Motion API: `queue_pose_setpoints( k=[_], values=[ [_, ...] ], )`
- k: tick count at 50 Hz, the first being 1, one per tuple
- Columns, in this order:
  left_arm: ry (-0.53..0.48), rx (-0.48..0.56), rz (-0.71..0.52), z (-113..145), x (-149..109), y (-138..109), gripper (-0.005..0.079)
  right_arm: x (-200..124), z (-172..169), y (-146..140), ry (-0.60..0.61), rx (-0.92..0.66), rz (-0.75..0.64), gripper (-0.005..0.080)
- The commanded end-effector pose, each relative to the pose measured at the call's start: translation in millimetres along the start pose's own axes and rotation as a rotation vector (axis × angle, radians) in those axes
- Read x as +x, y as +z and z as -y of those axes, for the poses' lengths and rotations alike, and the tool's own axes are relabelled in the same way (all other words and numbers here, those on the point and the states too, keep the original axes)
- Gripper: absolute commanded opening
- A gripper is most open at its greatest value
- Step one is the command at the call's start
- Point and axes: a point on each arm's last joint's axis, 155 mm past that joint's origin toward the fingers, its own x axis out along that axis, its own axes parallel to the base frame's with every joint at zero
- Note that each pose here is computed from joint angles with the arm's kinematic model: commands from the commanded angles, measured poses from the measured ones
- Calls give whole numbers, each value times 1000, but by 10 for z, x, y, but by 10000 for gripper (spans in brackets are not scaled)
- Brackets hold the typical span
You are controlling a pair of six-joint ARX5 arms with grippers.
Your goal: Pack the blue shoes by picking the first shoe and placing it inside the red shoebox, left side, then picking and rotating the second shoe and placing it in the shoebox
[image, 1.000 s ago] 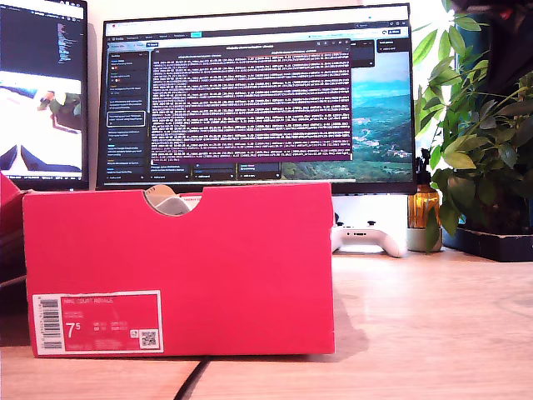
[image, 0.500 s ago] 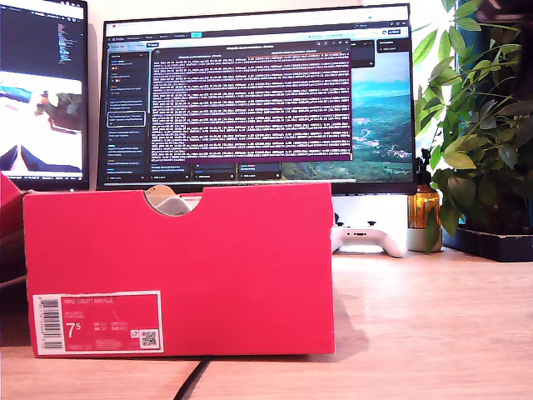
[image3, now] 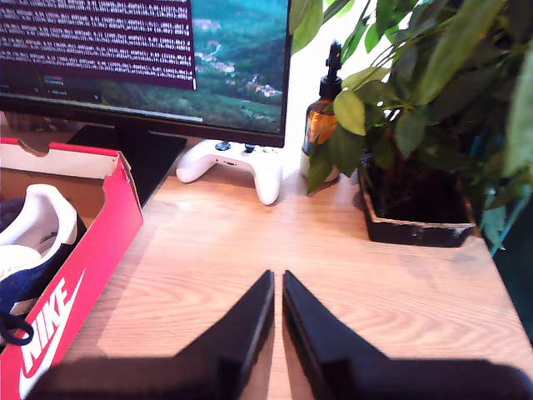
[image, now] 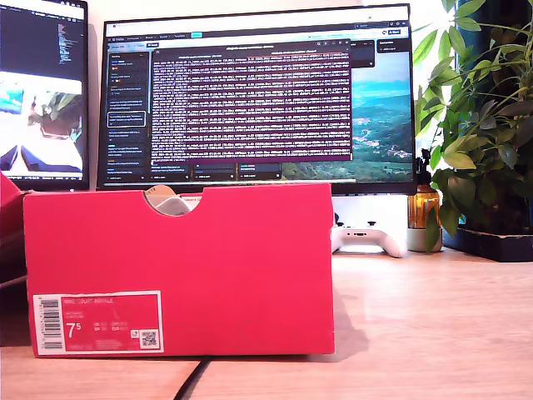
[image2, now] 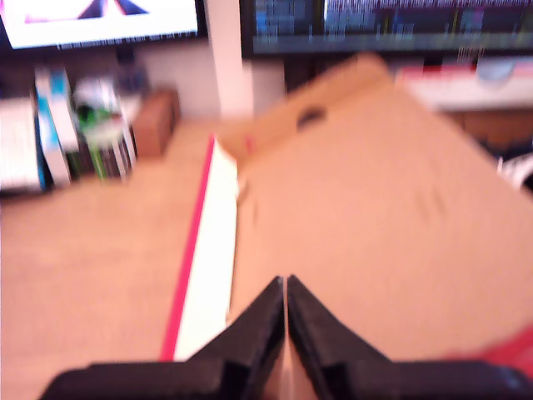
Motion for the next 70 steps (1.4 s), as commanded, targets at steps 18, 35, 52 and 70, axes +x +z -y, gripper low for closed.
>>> queue_pose_setpoints(
  k=[18, 35, 52, 70],
  values=[
    [2, -11, -69, -13, 28, -238, -19, -133, 238, -271, -85, -26, 28, -8],
    [2, -11, -69, -13, 28, -238, -19, -129, 411, -465, -137, 112, 44, -8],
    [2, -11, -69, -13, 28, -238, -19, -68, 496, -396, -179, 165, 179, -8],
    [2, -11, -69, -13, 28, -238, -19, 28, 470, -892, -162, 204, 143, -8]
  ],
)
